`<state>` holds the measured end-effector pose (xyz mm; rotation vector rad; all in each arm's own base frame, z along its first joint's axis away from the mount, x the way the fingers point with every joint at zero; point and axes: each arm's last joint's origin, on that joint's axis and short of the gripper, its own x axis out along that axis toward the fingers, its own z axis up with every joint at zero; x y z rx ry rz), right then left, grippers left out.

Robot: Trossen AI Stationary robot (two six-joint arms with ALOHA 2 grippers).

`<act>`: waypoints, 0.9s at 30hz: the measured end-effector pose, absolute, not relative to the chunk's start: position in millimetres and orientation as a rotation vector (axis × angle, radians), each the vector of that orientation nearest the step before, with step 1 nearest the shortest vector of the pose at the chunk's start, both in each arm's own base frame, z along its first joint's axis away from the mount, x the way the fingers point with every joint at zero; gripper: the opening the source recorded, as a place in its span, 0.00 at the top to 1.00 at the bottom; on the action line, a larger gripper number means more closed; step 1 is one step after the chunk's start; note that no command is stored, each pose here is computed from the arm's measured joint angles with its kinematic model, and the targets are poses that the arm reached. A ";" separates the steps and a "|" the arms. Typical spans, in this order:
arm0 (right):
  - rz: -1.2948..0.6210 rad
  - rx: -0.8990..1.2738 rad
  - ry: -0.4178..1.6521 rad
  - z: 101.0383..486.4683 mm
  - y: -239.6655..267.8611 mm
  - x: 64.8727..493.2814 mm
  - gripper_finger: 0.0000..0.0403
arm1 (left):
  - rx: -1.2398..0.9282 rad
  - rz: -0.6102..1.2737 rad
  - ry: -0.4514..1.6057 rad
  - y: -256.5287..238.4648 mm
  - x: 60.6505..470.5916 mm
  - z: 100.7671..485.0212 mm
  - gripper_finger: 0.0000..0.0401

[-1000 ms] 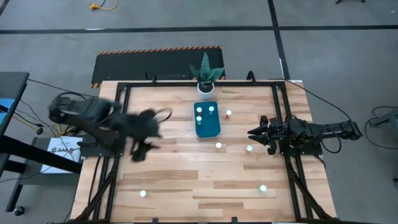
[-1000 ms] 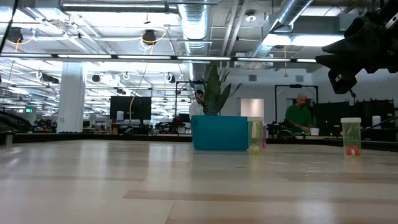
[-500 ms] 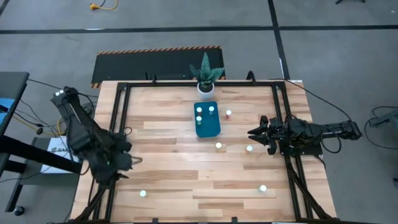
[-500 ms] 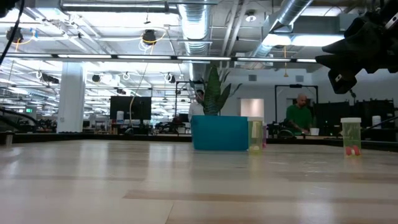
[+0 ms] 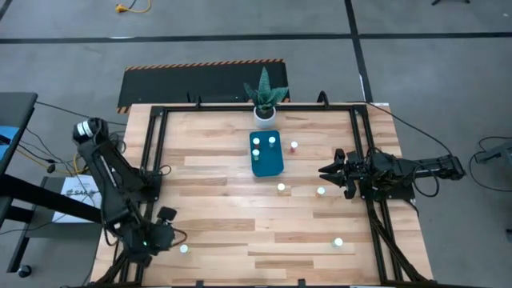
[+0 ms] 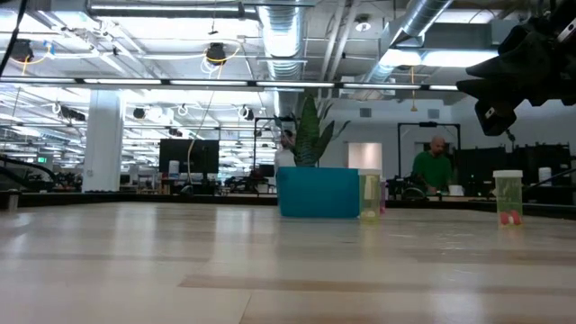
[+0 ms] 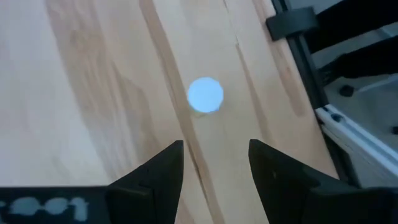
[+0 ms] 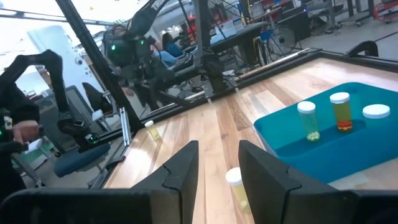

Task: Pick and place pill bottles into a basket
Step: Put the yellow pill bottle into the blue container

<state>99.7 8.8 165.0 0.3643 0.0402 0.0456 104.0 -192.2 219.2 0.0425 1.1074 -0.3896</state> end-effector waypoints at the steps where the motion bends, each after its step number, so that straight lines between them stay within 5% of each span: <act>1: 0.046 0.364 0.040 165.0 8.8 99.7 0.73 | 0.059 -0.389 1.115 -196.0 105.1 214.5 0.58; 13: 0.046 0.364 0.040 165.1 8.8 99.7 0.73 | 0.238 -0.351 1.176 -223.5 118.2 163.7 0.58; 27: 0.046 0.364 0.040 165.1 8.8 99.7 0.73 | 0.217 -0.336 1.059 -227.4 144.1 157.3 0.58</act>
